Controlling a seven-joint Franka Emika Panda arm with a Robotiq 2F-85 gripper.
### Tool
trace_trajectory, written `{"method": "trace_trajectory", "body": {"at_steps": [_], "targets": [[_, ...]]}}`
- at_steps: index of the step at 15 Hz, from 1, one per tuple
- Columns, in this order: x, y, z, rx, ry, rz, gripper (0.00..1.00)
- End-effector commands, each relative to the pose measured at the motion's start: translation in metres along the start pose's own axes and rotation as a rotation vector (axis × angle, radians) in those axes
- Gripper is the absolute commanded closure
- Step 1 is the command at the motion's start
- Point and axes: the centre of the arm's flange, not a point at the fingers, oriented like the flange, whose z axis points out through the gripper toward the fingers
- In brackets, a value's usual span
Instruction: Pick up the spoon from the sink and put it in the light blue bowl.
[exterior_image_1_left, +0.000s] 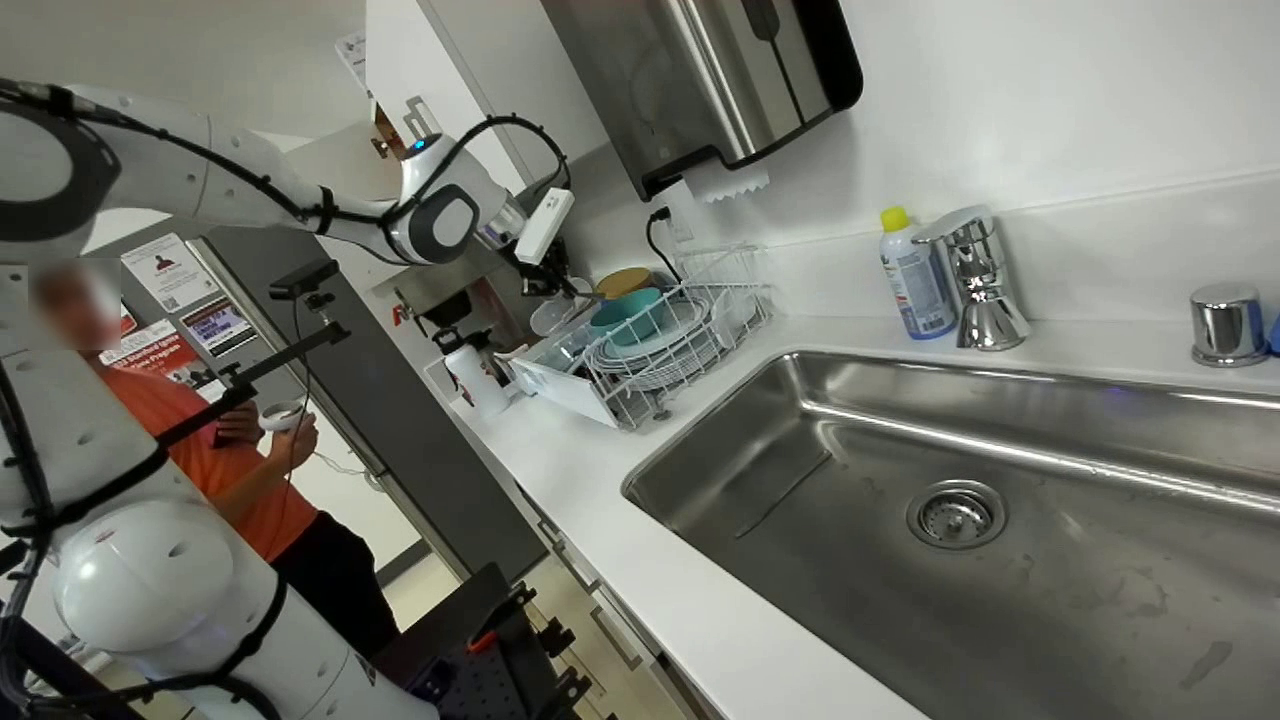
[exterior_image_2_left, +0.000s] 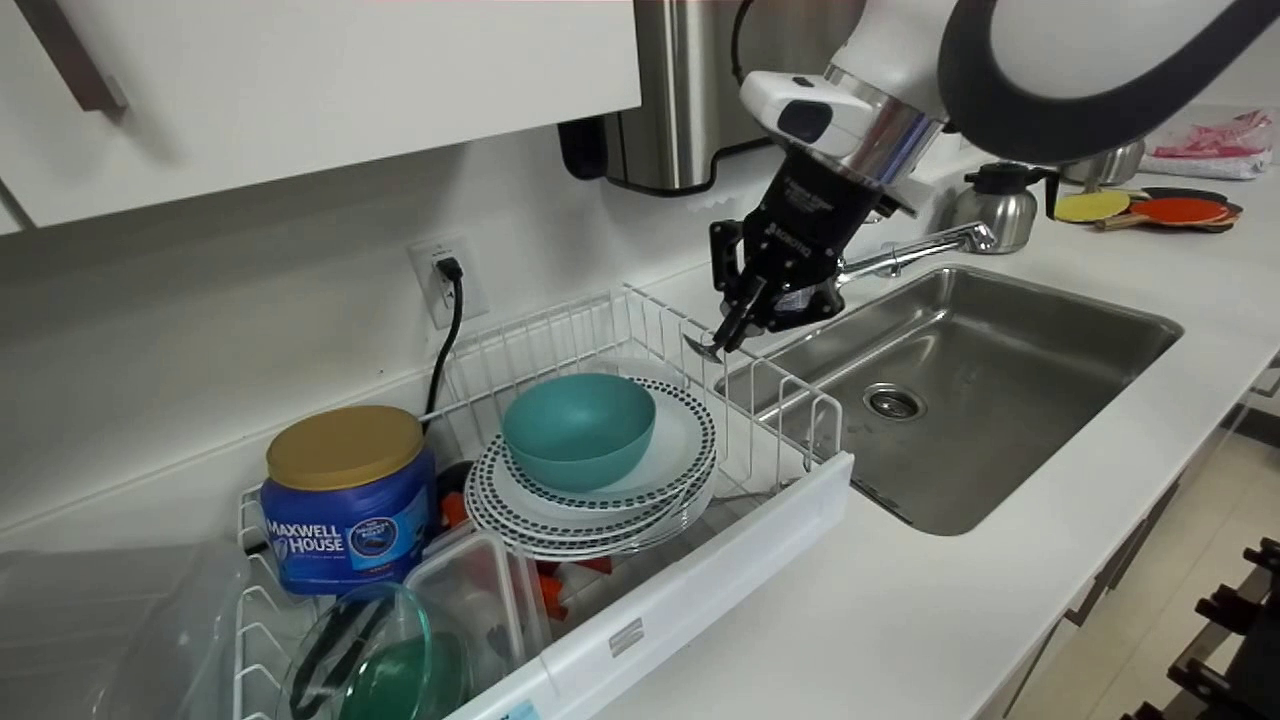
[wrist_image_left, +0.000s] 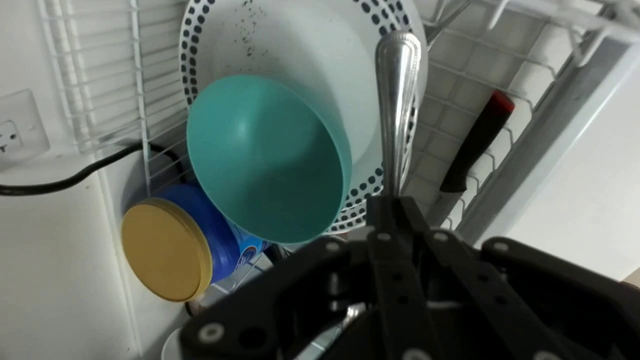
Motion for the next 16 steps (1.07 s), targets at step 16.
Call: {"method": "trace_trajectory", "body": {"at_steps": [16], "targets": [[0.055, 0.043, 0.047, -0.102, 0.027, -0.103, 0.98]]}}
